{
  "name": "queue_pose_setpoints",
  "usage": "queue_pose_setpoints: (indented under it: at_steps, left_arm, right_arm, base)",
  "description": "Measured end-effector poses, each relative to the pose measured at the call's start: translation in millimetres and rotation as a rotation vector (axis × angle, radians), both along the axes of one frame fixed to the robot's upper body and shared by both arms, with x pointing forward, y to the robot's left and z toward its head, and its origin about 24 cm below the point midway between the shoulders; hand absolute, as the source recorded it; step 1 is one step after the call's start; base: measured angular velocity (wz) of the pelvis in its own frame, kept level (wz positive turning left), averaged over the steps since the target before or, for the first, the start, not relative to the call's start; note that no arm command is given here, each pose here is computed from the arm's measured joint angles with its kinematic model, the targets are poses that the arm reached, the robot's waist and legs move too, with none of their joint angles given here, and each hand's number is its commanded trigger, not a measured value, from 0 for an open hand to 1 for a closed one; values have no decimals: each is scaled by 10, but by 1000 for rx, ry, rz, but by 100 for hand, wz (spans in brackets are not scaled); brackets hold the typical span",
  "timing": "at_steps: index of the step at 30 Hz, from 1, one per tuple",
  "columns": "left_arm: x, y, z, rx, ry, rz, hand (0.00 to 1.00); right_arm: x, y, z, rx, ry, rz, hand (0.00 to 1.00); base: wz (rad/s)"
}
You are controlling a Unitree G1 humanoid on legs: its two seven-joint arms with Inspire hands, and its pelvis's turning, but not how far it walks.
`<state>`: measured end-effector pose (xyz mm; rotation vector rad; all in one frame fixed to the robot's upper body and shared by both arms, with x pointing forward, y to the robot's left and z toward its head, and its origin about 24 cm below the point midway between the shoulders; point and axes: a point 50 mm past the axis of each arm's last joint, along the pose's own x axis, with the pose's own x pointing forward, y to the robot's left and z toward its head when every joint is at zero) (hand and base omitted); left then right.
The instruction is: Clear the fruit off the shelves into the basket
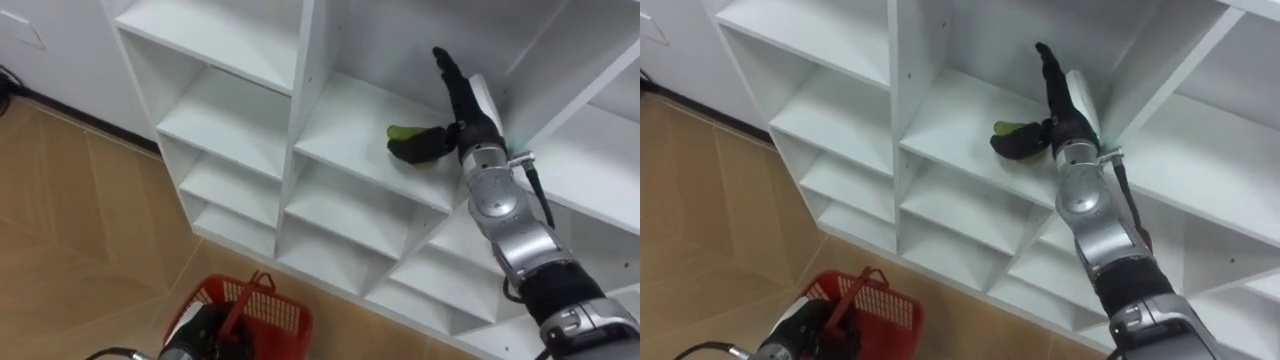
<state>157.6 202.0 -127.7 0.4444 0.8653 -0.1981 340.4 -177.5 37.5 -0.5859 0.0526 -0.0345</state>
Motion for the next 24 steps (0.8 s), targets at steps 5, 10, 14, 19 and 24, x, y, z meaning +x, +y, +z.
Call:
queue_pose_setpoints:
  at_steps: [5, 10, 14, 19, 24]
  left_arm:
    - [34, -37, 2, 0, -5, -10, 100]
    - [63, -46, 8, 5, -11, -15, 100]
    - [83, -45, 17, 12, -20, -11, 100]
    - [87, -27, 18, 19, -14, -8, 100]
    - [106, -10, 28, 25, -16, -7, 100]
  right_arm:
    - [-14, -31, -60, -6, 27, -12, 0]
    - [-16, -35, -72, -6, 32, -15, 0]
    - [-17, -36, -77, -7, 33, -14, 0]
    - [-18, -42, -85, -10, 37, -15, 0]
    - [-16, -34, -77, -35, 30, -5, 0]
  base:
    - [3]
    - [0]
    - [0]
    - [0]
    - [0]
